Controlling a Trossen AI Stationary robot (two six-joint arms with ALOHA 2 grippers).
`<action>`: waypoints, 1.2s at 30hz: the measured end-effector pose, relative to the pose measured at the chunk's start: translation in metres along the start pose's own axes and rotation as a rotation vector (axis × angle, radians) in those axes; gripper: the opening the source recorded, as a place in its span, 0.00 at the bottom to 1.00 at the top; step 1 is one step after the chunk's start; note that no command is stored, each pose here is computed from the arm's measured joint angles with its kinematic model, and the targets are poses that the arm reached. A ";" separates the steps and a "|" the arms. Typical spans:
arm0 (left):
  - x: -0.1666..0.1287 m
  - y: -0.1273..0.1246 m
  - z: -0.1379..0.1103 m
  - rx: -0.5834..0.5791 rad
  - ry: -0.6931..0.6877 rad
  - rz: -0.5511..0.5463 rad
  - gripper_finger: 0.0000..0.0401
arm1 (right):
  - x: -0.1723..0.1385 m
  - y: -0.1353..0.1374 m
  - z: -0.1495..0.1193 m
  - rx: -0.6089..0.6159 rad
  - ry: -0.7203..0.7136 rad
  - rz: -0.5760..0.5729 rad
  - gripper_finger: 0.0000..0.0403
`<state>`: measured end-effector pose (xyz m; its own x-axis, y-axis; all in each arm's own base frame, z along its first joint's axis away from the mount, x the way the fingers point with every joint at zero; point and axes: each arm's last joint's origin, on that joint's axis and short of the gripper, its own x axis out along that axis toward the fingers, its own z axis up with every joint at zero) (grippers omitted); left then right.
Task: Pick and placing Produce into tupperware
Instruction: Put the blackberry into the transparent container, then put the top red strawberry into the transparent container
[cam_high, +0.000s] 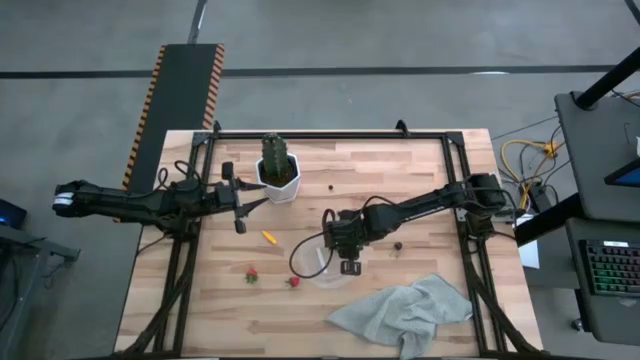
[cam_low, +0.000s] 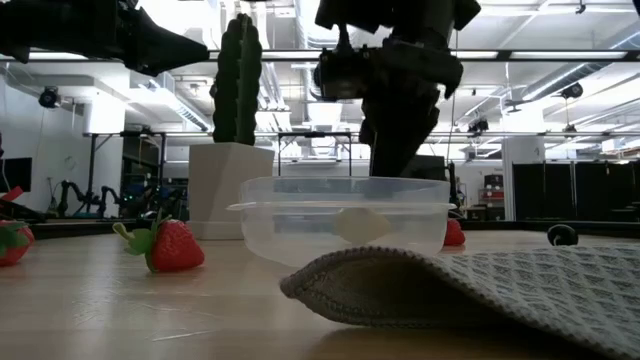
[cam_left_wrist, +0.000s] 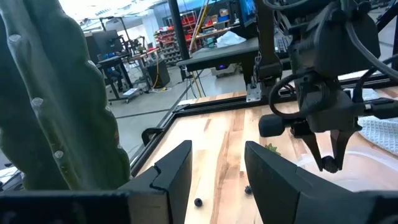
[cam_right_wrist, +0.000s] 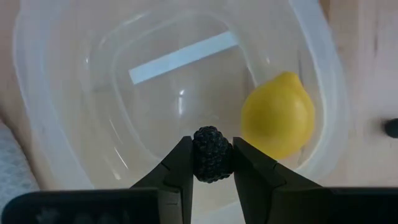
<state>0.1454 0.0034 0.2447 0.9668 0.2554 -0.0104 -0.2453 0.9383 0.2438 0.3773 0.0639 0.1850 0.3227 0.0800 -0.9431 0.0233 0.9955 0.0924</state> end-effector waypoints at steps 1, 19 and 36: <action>0.000 0.000 0.000 0.000 -0.001 0.000 0.34 | 0.003 0.000 -0.001 0.000 0.010 -0.002 0.20; 0.000 0.000 0.000 -0.001 -0.001 0.000 0.34 | 0.013 -0.001 -0.003 -0.020 0.048 -0.010 0.35; 0.000 0.000 0.000 -0.001 -0.002 0.000 0.34 | -0.088 -0.024 0.000 -0.058 -0.215 -0.281 0.27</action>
<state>0.1454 0.0034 0.2449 0.9669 0.2550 -0.0084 -0.2454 0.9384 0.2431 0.3483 0.0326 0.2655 0.5036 -0.2043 -0.8394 0.0877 0.9787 -0.1856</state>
